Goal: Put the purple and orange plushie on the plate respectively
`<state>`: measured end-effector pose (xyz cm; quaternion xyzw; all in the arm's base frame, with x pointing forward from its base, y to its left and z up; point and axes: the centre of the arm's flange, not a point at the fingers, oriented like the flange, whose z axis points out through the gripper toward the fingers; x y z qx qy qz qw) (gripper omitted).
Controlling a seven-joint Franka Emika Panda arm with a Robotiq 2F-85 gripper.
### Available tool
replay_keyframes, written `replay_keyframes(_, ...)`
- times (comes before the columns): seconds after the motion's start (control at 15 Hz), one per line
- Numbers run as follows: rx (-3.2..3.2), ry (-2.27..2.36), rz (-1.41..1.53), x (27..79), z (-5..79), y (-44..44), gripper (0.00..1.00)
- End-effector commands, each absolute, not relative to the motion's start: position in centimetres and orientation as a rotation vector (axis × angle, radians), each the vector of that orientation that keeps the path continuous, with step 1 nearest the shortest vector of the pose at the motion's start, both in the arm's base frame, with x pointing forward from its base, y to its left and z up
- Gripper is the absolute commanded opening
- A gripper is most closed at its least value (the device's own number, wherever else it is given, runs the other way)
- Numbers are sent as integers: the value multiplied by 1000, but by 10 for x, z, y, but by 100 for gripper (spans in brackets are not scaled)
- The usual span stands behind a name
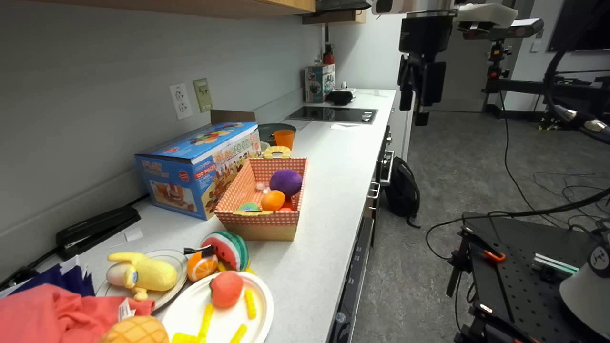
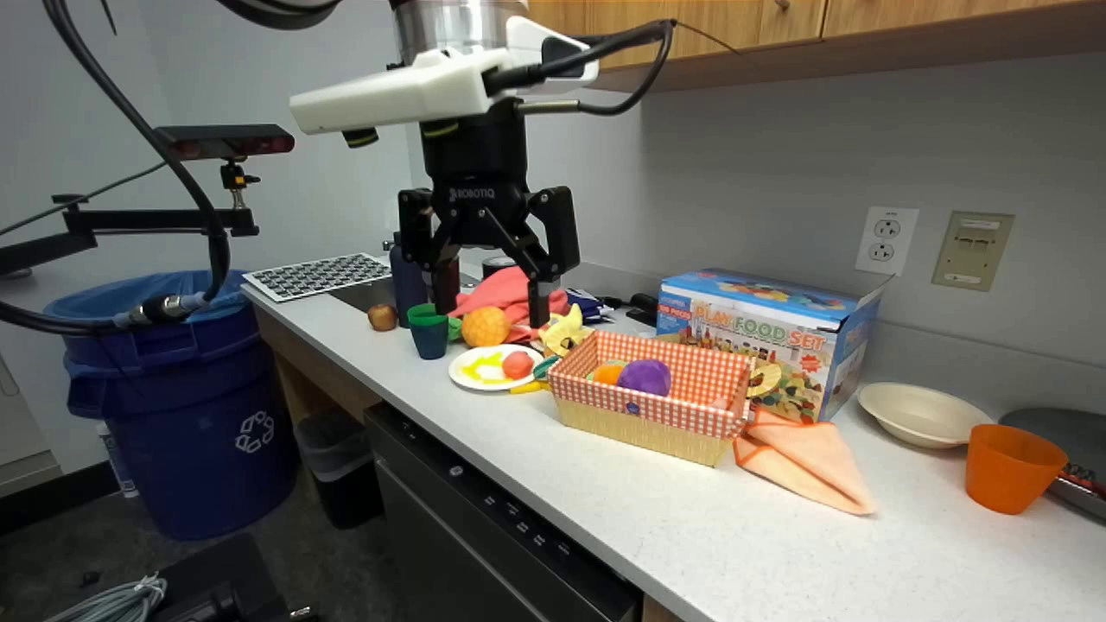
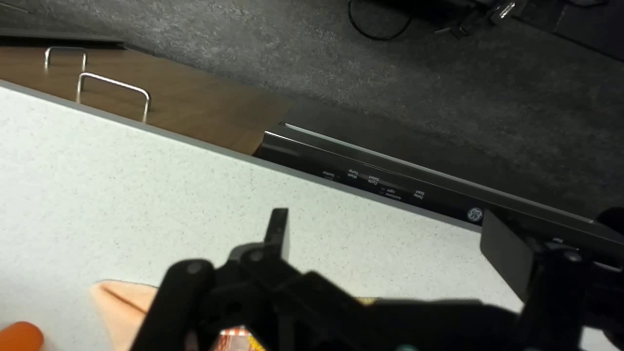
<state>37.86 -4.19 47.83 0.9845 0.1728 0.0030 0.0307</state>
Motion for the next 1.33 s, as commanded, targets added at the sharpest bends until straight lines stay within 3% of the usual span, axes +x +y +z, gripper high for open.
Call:
replay_keyframes(0.0, 3022, 515, 31, 379, 478, -42, 100)
replay_keyframes(1.27, 2992, 500, 104, 385, 484, -43, 100)
